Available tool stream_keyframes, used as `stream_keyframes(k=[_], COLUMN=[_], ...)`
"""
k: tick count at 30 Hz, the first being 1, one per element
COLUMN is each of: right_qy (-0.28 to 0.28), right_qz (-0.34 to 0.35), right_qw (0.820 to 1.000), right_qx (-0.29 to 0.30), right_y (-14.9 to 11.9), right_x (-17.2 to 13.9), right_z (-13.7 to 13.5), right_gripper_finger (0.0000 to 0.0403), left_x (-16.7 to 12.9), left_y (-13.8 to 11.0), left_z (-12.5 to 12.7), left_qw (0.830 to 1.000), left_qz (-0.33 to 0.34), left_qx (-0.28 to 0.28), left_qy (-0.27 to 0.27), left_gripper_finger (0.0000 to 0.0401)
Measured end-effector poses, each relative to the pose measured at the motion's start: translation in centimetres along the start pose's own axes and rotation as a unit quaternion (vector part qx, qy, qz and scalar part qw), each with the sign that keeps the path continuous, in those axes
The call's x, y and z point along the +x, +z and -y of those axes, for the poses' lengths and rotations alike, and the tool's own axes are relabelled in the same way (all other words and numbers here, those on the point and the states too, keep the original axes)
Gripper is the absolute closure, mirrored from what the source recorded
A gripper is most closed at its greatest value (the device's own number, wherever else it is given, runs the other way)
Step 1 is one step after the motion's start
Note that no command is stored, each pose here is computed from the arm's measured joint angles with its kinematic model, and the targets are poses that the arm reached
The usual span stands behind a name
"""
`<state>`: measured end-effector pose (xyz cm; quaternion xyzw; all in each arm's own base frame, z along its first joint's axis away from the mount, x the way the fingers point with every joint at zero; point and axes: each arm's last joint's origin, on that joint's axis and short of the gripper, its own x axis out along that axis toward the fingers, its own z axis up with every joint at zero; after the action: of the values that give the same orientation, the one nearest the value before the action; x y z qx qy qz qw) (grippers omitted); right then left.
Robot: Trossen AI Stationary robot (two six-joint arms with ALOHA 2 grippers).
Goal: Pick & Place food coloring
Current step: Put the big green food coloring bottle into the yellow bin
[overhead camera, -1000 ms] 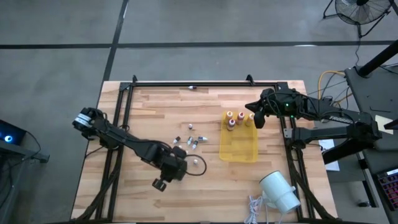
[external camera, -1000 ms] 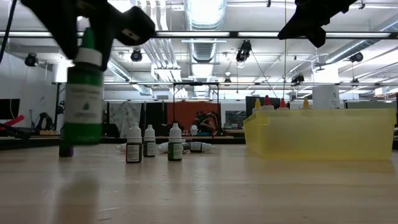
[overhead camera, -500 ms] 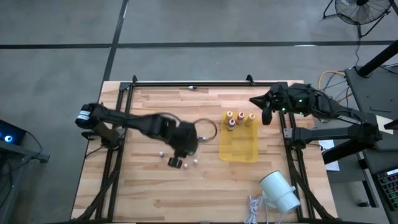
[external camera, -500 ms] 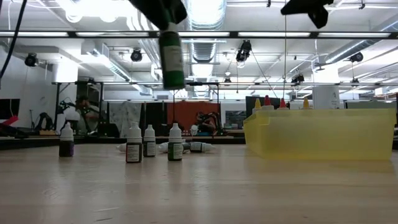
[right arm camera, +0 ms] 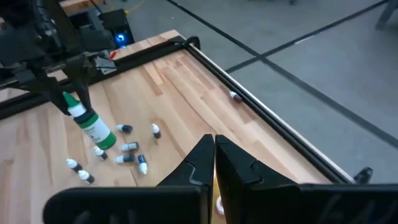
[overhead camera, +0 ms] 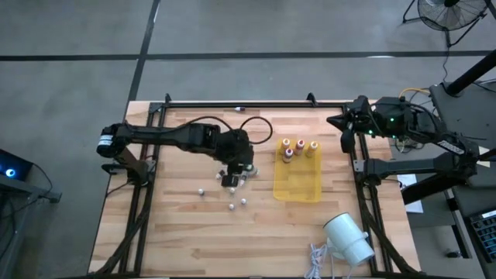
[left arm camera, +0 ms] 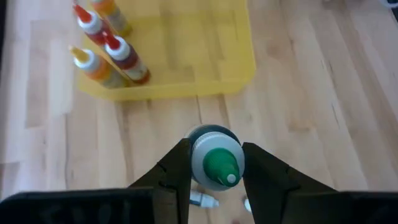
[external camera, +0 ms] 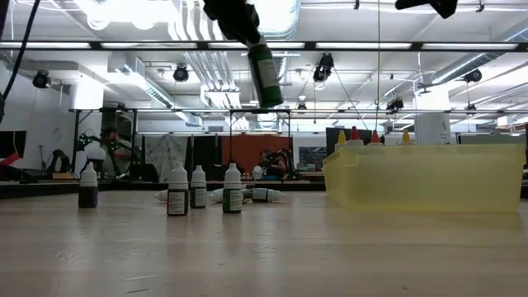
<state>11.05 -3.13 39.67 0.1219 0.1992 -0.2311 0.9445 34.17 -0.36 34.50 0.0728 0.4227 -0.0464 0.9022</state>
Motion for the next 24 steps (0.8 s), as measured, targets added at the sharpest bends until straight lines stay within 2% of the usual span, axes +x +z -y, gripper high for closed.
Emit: stream_keyframes(k=[9, 15, 24], right_qy=[-0.011, -0.012, -0.012], right_qz=[-0.01, -0.014, -0.015], right_qw=[1.0, 1.0, 1.0], right_qx=[-0.011, -0.01, -0.011], right_y=[-0.4, -0.6, -0.6], right_x=[0.4, 0.6, 0.7], right_z=[0.1, 0.1, 0.1], right_gripper_finger=[0.0394, 0.0394, 0.0394], left_x=[1.0, 1.8, 4.0], left_y=[2.0, 3.3, 5.1], left_z=[-1.4, -2.2, -3.9], left_qw=[1.0, 1.0, 0.999], left_qz=[0.011, 0.014, 0.016], left_qx=[-0.01, 0.007, -0.004], left_qy=[0.015, 0.02, 0.031], left_gripper_finger=[0.0309, 0.0309, 0.0309])
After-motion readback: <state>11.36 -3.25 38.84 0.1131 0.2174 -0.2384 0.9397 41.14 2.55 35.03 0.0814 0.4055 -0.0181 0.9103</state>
